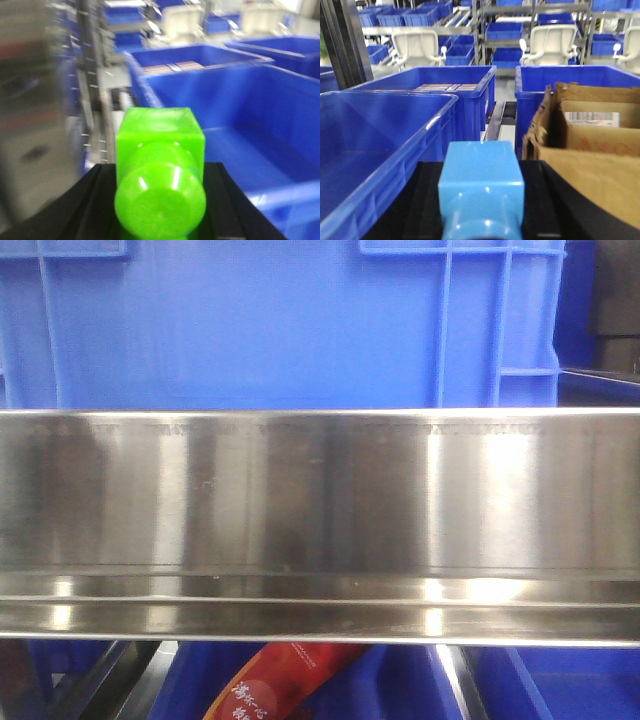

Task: Grab block from conveyor and place in blue bin
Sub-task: 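Open the left gripper to drop the green block into a blue bin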

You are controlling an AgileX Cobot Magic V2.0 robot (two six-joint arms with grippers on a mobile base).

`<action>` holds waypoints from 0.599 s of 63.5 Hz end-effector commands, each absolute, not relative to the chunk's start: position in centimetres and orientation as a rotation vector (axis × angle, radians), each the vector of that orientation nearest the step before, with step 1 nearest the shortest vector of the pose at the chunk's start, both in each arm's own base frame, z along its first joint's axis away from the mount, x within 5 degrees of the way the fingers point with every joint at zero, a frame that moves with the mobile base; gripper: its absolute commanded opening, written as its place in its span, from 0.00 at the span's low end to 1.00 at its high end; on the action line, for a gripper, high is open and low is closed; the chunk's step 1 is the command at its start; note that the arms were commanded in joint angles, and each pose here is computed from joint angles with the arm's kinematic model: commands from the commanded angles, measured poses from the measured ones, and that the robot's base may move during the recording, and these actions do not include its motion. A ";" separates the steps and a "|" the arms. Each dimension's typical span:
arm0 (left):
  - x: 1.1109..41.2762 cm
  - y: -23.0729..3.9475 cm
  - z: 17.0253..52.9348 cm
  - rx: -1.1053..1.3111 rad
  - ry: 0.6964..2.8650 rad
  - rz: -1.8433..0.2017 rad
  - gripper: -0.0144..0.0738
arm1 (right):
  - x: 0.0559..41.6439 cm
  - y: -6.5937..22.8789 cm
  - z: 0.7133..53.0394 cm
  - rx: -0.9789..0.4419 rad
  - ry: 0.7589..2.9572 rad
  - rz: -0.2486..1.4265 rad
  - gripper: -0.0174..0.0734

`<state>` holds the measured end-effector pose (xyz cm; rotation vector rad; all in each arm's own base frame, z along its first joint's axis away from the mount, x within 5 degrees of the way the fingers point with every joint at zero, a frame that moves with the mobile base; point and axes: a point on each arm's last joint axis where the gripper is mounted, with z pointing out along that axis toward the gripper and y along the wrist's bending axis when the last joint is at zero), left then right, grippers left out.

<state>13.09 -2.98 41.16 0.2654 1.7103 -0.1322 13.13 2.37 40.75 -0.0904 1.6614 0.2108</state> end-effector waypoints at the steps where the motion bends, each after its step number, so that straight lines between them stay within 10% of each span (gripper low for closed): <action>1: 15.1 -4.3 42.3 0.332 1.713 -0.163 0.04 | 15.0 2.9 42.5 -0.114 1.626 0.212 0.03; 38: 26.9 -15.0 43.9 0.396 1.846 -0.491 0.04 | 22.9 13.4 42.7 -0.394 1.753 0.492 0.03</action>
